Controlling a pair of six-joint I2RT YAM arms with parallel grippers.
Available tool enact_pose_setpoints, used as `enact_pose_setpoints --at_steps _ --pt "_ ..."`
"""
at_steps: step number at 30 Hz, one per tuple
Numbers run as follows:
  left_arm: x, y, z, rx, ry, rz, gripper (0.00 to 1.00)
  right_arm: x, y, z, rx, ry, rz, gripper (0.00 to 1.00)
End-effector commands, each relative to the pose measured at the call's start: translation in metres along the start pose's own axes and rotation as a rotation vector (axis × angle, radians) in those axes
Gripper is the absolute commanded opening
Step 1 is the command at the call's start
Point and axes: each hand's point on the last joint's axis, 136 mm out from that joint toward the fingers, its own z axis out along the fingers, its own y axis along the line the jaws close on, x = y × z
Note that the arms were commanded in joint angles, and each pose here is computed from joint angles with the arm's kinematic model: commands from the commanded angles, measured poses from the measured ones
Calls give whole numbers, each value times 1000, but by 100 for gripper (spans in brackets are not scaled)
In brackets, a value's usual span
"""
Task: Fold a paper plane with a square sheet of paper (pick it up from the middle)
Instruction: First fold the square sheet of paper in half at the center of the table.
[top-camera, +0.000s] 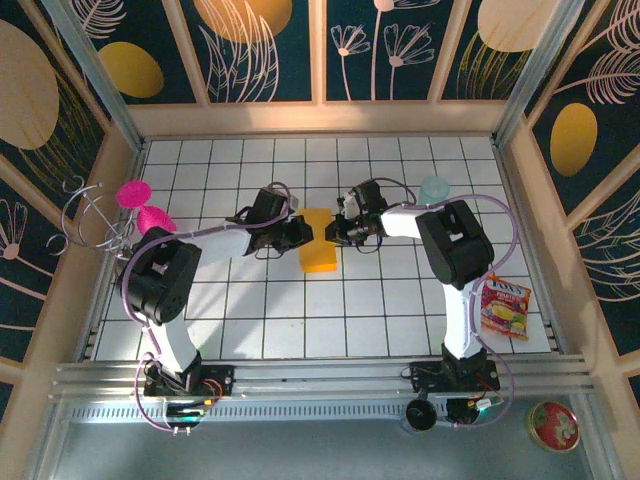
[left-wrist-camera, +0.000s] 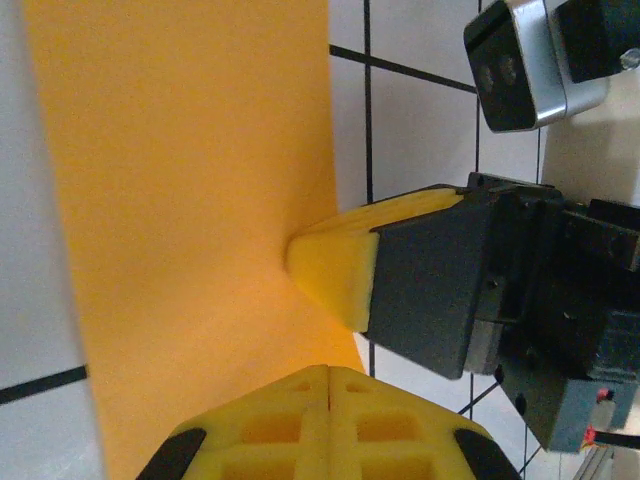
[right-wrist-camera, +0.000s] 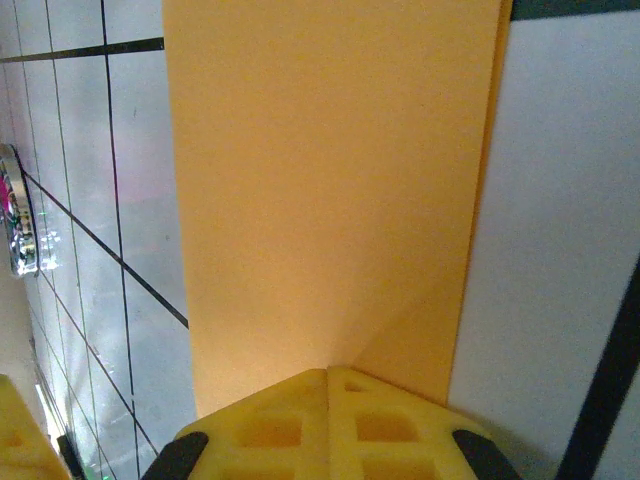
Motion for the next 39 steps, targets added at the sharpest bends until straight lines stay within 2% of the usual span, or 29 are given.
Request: enact_pose_setpoints --at_steps 1,8,16,25,30,33,36,39 --pt "18 2 15 29 68 -26 0 93 -172 -1 593 175 210 0" --pt "60 46 21 -60 176 -50 0 93 -172 1 589 178 214 0" --pt "106 98 -2 -225 258 -13 0 96 -177 -1 612 175 224 0" --pt "132 104 -22 -275 299 74 0 97 -180 0 620 157 234 0" --pt "124 95 -33 -275 267 135 0 94 -176 0 615 137 225 0" --pt "109 81 -40 -263 208 167 0 85 -165 0 596 116 206 0" --pt "87 63 -47 -240 112 177 0 63 -139 1 512 75 176 0" --pt "60 44 -52 -212 -7 172 0 23 -90 -2 368 1 111 0"
